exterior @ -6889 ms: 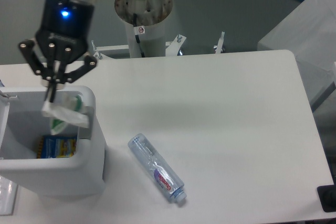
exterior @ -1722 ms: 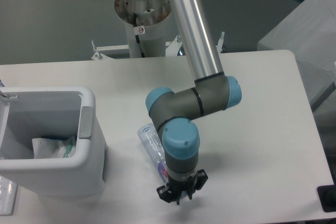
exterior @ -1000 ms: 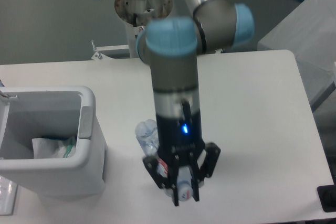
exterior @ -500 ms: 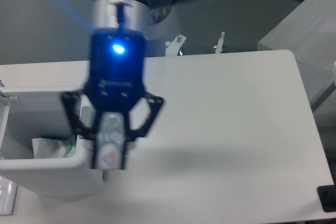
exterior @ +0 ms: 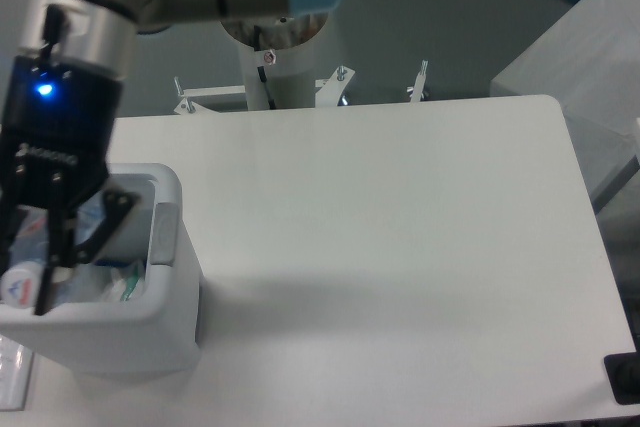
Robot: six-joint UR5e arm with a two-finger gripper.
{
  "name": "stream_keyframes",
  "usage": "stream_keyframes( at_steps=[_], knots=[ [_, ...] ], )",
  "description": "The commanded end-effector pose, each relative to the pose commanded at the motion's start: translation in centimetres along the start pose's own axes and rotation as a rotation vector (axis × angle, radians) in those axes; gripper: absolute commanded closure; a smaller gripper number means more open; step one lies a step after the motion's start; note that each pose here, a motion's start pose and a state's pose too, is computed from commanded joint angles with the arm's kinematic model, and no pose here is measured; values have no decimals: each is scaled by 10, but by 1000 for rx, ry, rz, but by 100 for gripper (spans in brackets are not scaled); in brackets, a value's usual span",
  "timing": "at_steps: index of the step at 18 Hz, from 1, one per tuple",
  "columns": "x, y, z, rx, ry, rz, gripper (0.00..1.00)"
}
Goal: Place the trash in the trash can
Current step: 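Lower the bottle into the bin and open the gripper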
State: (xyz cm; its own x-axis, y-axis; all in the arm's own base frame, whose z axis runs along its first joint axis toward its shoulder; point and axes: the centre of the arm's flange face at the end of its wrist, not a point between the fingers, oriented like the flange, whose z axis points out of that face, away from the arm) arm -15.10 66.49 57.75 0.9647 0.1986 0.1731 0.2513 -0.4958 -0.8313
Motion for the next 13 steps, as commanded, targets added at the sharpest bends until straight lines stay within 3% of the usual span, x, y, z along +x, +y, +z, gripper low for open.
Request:
stream_keyframes(
  at_steps=[1,3,5,8,13],
  knots=[
    [1,6,-2,-10,2,-2,53],
    [2,11,-7,-16,2,15,19],
    [-1,16,-8,-26,-3,15,0],
    [-27,12,-22,-13,-46,-1,0],
    [-161,9,-57,3,-222,-41,0]
  ],
)
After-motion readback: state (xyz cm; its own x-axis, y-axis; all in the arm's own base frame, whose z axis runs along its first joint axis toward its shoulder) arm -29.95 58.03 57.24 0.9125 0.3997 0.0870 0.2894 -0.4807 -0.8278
